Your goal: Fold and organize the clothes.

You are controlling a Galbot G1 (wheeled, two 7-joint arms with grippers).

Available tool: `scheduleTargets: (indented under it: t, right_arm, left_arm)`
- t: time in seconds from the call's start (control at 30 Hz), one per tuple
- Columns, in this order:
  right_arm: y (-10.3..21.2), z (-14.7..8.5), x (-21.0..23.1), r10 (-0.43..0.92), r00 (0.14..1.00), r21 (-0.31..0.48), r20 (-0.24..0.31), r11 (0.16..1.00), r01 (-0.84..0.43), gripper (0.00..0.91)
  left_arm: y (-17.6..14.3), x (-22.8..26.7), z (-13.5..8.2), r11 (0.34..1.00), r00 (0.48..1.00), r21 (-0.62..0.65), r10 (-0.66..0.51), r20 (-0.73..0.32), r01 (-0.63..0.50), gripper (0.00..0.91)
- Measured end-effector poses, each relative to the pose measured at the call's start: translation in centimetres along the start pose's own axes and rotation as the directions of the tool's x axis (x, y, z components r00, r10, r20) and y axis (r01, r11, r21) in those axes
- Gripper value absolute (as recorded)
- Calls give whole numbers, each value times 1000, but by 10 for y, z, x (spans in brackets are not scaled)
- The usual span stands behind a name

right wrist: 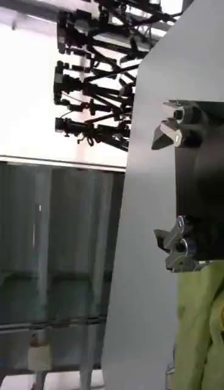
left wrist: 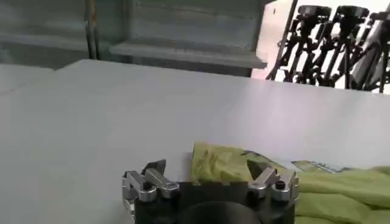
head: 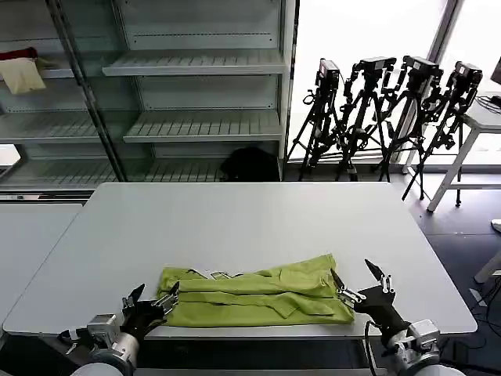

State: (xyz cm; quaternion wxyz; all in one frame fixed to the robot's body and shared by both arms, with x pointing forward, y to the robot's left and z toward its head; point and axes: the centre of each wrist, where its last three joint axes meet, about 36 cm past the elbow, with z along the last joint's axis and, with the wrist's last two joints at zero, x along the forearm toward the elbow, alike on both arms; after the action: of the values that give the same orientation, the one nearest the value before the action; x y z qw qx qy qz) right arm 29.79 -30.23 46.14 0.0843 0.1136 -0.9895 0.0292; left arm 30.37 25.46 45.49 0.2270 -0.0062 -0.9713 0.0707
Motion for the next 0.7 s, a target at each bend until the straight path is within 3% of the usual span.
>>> scheduleTargets:
  t: [0.1,0.17,0.2,0.37,0.43,0.47,0.53,0.7]
  right_arm:
    - [-7,2,2,9,1000,-16,5,1000,-9,907]
    - [-11,3,3,16,1000,-23,9,1000,-16,907]
    - [-12,3,4,18,1000,-27,12,999,-17,907]
    - [-19,2,7,27,999,-38,29,999,-26,907]
    - [-20,2,8,30,999,-41,33,999,-29,907]
    - [-21,2,8,31,999,-43,35,999,-29,907]
    - [-22,2,9,33,999,-47,40,998,-31,907]
    - [-23,0,8,35,998,-51,51,998,-32,907]
  left_arm:
    - [-3,-1,4,1000,1000,27,5,-2,-4,907]
    - [-5,-2,6,999,1000,43,7,-3,-7,846]
    - [-6,-2,8,999,1000,49,8,-3,-8,756]
    - [-7,-8,12,997,1000,74,6,8,-7,554]
    - [-6,-11,13,997,1000,81,4,10,-4,423]
    - [-5,-12,14,996,1000,85,2,8,-3,262]
    - [-4,-14,17,996,1000,93,1,3,-1,121]
    - [-7,-16,26,994,1000,108,7,-1,-6,20]
